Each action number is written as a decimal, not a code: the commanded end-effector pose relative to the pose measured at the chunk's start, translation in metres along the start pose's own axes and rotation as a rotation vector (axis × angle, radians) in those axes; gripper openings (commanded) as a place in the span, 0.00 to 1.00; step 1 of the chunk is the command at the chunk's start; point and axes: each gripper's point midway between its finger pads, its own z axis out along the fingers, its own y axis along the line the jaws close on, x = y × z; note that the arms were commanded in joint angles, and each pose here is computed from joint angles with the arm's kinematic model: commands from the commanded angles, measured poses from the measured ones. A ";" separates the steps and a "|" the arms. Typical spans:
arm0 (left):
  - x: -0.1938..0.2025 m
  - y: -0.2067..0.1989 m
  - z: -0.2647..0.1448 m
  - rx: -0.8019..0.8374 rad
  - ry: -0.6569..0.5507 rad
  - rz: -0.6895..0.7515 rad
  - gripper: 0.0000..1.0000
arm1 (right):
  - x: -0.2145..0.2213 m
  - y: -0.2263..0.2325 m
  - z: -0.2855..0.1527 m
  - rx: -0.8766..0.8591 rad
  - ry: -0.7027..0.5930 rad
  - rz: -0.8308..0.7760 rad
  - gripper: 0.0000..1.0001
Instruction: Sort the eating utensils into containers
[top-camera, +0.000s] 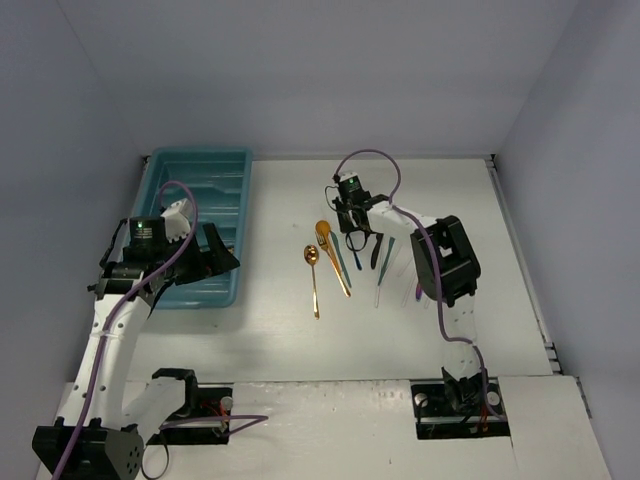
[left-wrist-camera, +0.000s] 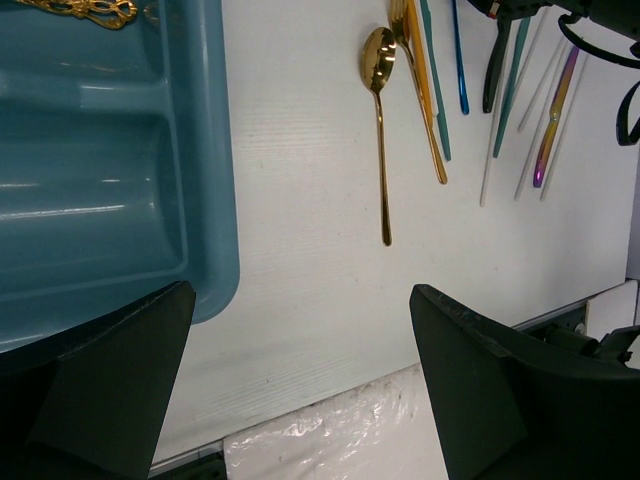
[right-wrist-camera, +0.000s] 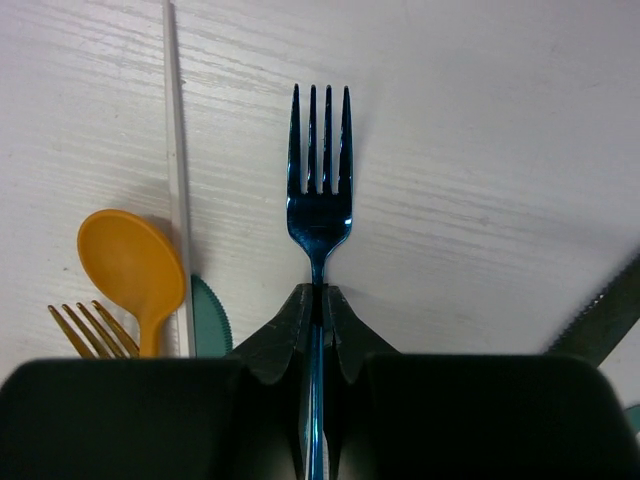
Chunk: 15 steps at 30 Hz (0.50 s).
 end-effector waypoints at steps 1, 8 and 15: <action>-0.017 -0.024 -0.010 0.082 -0.042 -0.017 0.87 | -0.028 -0.019 -0.041 0.064 -0.065 -0.011 0.00; -0.037 -0.070 -0.022 0.180 -0.105 -0.005 0.87 | -0.080 0.000 -0.127 -0.055 -0.243 0.056 0.00; -0.051 -0.124 -0.013 0.244 -0.170 0.092 0.87 | -0.079 0.043 -0.195 -0.253 -0.314 0.023 0.00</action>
